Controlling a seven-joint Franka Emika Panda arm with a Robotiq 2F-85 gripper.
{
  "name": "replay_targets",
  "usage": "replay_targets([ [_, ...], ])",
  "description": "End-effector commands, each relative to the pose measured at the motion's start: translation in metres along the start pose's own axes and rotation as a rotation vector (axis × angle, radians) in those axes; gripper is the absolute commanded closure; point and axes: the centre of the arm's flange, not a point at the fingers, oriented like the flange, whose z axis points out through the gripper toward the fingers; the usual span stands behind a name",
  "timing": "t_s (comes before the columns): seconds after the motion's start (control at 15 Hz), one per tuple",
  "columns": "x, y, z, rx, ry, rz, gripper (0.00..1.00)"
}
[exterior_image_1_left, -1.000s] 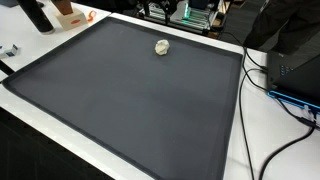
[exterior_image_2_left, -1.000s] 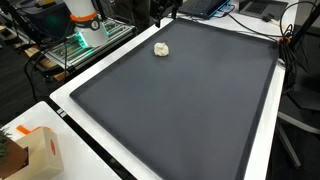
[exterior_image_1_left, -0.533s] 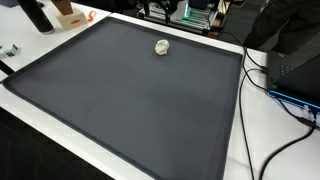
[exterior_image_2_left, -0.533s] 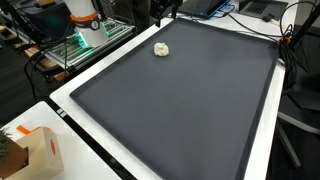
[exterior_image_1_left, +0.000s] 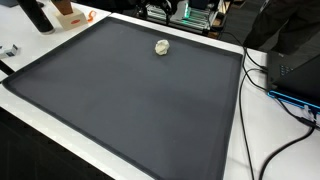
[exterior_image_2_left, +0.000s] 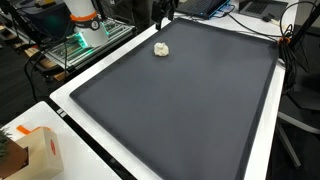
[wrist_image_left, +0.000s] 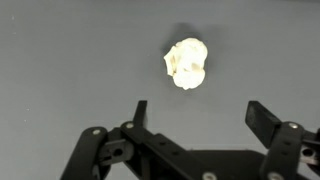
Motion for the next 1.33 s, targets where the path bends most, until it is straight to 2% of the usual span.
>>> replay_targets([
  [0.0,-0.006,0.006,0.023,-0.018,-0.003,-0.2,0.0],
  [0.2,-0.008,0.006,0.039,-0.002,0.005,-0.335,0.0],
  [0.53,-0.011,0.005,0.065,0.008,0.012,-0.464,0.0],
  [1.27,-0.01,0.003,0.11,0.042,-0.024,-0.6,0.0],
])
